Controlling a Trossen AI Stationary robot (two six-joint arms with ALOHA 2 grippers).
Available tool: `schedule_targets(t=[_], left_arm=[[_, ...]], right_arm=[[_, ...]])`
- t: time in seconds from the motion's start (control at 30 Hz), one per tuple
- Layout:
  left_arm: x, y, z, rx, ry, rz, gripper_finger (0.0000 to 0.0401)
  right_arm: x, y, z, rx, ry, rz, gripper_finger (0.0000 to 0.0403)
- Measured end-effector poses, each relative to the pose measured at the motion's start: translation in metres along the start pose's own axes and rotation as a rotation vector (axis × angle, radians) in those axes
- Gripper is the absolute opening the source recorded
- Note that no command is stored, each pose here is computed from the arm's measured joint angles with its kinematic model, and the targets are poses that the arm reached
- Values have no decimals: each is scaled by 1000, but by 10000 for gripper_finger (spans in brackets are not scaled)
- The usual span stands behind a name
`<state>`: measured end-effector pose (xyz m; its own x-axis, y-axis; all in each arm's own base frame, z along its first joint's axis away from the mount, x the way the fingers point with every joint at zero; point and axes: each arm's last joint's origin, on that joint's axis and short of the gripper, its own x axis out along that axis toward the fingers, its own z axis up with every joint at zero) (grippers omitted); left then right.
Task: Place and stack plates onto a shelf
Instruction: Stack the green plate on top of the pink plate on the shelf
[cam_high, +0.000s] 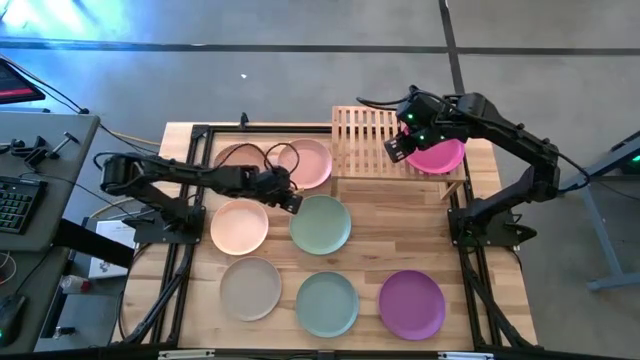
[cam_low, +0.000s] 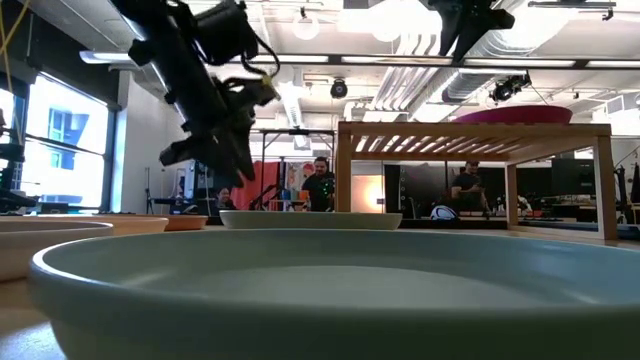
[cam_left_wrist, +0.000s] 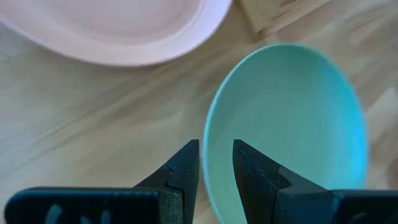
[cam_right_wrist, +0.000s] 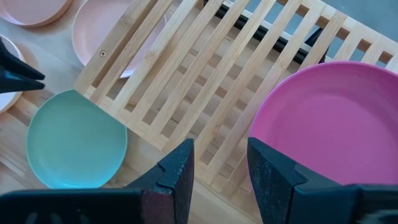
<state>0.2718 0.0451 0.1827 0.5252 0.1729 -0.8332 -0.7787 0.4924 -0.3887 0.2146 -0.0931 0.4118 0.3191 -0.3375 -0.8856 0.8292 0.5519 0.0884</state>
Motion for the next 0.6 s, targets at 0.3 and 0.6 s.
schedule_targets(t=[0.3, 0.6], left_arm=[[23, 2, -5, 1, 58, 24, 85], [39, 2, -9, -11, 92, 31, 85]], right_arm=[[0, 0, 0, -19, -1, -1, 126], [0, 0, 0, -30, -2, -3, 126]])
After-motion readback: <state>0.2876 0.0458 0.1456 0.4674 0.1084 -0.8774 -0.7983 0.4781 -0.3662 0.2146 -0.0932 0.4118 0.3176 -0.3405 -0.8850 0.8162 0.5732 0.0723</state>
